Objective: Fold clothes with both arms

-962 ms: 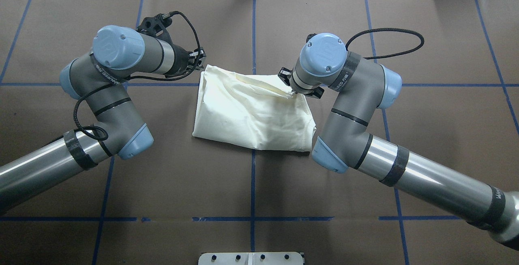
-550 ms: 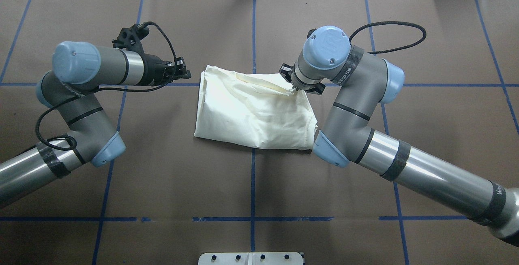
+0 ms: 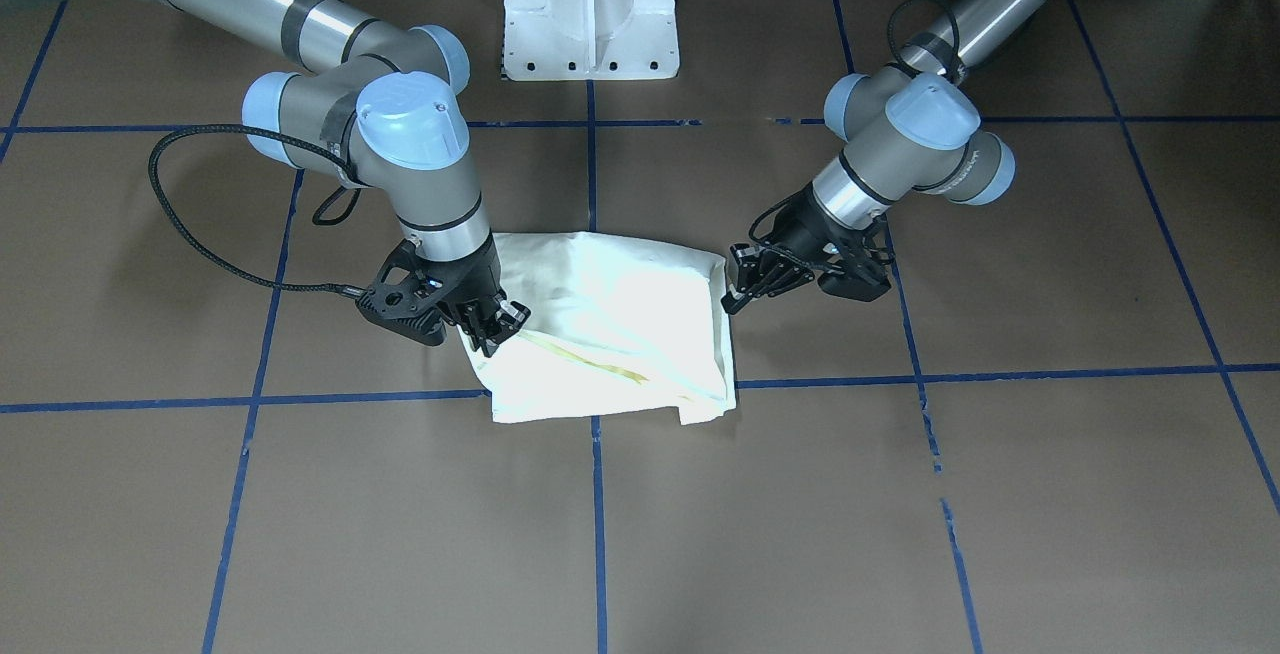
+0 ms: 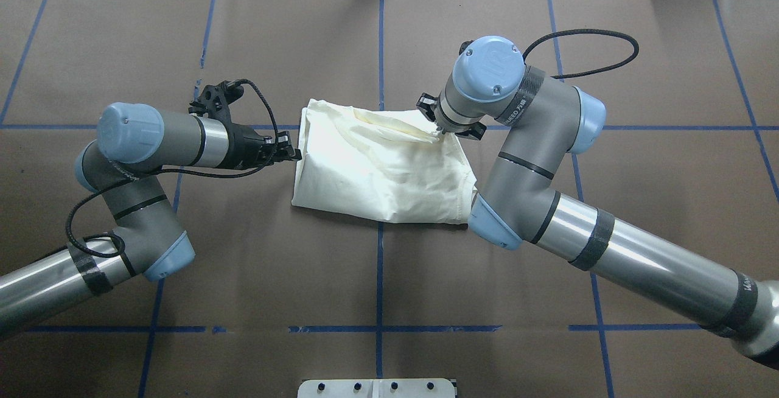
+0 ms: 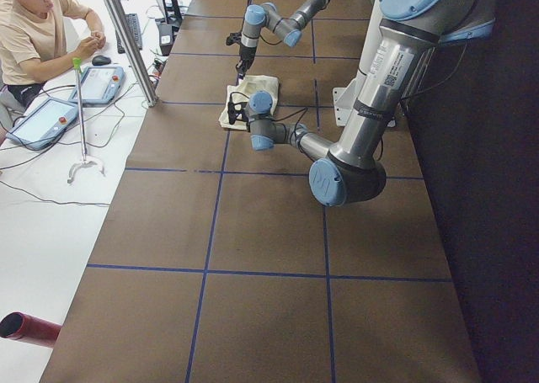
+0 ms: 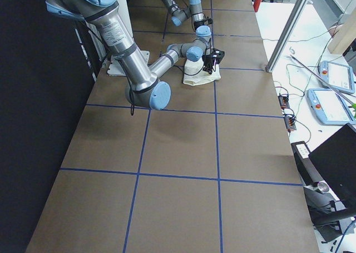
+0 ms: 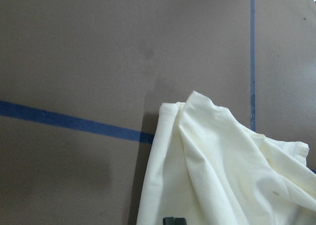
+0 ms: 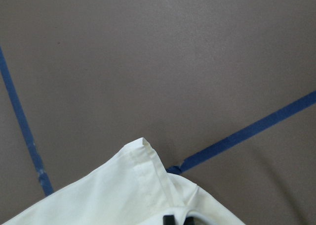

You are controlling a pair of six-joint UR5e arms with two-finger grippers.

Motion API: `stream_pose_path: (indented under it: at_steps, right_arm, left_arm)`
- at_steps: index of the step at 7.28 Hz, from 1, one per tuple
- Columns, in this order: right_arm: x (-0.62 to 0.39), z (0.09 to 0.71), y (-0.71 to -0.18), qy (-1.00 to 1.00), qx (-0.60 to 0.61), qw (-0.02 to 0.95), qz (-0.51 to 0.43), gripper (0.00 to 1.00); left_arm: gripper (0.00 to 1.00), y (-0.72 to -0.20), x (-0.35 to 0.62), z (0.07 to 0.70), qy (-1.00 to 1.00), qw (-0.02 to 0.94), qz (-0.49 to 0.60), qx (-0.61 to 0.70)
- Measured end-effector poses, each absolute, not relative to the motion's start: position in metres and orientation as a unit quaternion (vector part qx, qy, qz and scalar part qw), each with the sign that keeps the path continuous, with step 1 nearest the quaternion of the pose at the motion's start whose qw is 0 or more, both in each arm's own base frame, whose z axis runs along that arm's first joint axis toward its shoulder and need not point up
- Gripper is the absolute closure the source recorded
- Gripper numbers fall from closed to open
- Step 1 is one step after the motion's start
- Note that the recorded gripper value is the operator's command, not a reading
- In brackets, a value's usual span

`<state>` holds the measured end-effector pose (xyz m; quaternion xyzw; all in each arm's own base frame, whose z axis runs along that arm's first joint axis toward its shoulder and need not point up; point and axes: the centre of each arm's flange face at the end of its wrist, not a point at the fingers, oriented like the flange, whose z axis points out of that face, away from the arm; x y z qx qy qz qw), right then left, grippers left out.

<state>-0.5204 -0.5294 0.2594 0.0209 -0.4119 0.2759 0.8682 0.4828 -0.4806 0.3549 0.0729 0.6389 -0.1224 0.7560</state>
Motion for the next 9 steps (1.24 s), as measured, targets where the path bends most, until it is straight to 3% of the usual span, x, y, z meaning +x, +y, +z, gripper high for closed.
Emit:
stream_pose_path:
  at_steps: [9]
  right_arm:
    - [-0.522,0.256,-0.53,-0.413,0.02,0.867,0.278,1.0]
  left_arm:
    - [1.0,-0.422,0.488,0.385,0.734,0.678,0.025,0.025]
